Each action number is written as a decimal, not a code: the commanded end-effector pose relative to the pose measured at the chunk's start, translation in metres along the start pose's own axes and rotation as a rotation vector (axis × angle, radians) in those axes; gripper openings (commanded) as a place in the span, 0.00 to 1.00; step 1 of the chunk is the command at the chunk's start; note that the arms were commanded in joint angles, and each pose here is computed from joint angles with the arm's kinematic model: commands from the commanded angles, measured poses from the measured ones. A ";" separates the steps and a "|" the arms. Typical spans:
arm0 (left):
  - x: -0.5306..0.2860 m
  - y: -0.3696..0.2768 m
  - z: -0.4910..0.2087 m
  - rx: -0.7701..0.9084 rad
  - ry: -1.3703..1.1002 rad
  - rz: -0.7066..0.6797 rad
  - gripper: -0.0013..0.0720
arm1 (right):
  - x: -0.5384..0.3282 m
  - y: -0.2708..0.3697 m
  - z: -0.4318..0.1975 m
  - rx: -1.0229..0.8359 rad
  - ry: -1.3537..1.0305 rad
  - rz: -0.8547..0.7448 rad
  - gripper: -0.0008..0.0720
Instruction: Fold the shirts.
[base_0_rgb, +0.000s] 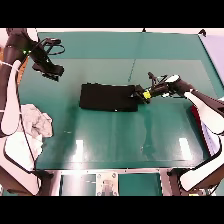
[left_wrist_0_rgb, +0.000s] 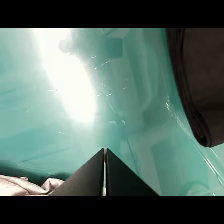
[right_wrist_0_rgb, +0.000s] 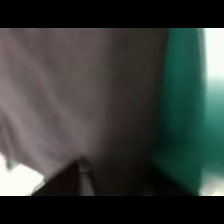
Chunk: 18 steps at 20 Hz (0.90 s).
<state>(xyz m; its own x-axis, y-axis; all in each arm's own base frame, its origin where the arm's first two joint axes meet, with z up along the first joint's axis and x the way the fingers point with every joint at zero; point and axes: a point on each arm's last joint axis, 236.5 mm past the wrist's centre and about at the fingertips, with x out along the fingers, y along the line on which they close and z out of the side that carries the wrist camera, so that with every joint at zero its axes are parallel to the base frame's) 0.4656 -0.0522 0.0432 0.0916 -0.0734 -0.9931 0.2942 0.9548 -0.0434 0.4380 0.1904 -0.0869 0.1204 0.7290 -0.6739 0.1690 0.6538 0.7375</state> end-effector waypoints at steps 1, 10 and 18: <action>0.000 0.000 0.000 -0.002 -0.002 0.000 0.05 | 0.009 0.046 0.014 -0.067 -0.032 0.097 0.27; 0.000 -0.007 -0.005 -0.021 0.020 -0.028 0.05 | -0.078 0.117 0.055 -0.182 -0.155 0.191 0.03; -0.001 -0.014 -0.004 -0.017 0.016 -0.058 0.05 | -0.394 0.078 0.068 -0.094 -0.673 0.133 0.03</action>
<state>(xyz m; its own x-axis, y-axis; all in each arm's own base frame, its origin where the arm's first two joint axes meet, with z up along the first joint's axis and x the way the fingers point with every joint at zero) 0.4583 -0.0617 0.0436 0.0615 -0.1119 -0.9918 0.2814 0.9553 -0.0904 0.5016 0.0216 0.1904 0.6050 0.6634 -0.4403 -0.0425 0.5791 0.8141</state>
